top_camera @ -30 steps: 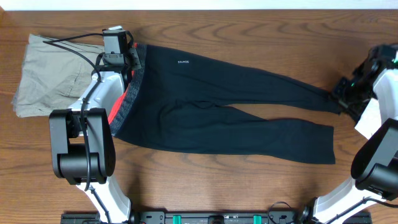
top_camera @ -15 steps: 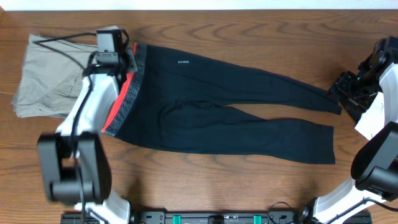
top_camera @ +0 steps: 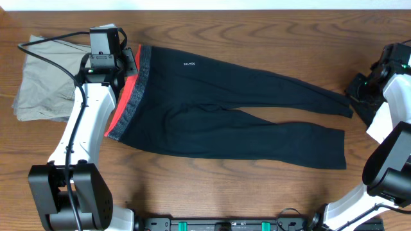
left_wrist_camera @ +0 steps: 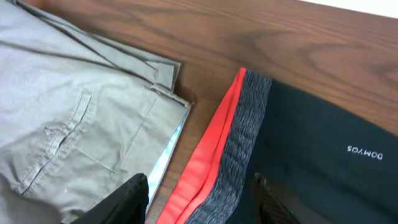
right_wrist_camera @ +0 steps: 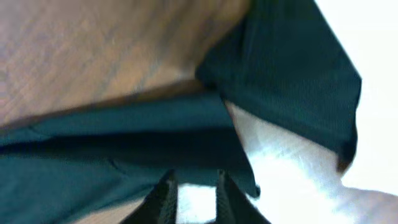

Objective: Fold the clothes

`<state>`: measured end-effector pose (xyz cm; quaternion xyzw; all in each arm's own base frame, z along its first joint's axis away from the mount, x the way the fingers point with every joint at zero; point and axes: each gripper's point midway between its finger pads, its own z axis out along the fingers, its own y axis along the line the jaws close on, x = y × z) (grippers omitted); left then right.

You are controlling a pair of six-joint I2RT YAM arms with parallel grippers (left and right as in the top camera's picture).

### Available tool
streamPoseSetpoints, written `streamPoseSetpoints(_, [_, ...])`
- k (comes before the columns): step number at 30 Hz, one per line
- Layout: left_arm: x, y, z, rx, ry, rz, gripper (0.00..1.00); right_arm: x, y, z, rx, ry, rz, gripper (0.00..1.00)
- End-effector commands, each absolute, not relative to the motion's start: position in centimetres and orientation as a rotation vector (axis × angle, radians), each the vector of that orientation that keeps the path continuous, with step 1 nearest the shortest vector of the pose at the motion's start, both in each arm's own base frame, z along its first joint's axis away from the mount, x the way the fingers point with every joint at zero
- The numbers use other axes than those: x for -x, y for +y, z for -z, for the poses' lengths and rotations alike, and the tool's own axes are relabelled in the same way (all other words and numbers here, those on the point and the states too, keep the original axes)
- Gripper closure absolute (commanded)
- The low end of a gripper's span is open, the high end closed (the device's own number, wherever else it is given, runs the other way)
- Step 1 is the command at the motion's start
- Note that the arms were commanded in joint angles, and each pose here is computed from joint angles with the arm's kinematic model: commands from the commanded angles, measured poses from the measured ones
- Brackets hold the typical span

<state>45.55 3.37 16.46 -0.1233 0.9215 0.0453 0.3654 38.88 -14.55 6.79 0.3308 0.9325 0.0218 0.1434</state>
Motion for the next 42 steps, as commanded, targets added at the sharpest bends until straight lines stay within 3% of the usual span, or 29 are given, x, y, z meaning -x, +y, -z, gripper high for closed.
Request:
streamPoseSetpoints(1, [-45.3, 3.8, -16.2, 0.313, 2.39, -0.138, 0.44, -38.9, -15.9, -6.7, -0.998, 2.654, -0.03, 0.97])
streamPoseSetpoints(19, [-44.6, 3.7, -15.6, 0.313, 2.429, -0.145, 0.44, -37.6, -19.5, 0.1, -1.154, 2.701, -0.049, 0.99])
streamPoseSetpoints(34, [-44.3, 3.7, -15.3, 0.313, 2.445, -0.147, 0.44, -36.3, -24.1, 2.4, -1.242, 2.658, 0.21, 0.99])
streamPoseSetpoints(42, [-44.3, 3.7, -15.3, 0.313, 2.445, -0.147, 0.44, -37.0, -24.2, -0.2, -1.302, 2.635, 0.122, 0.99])
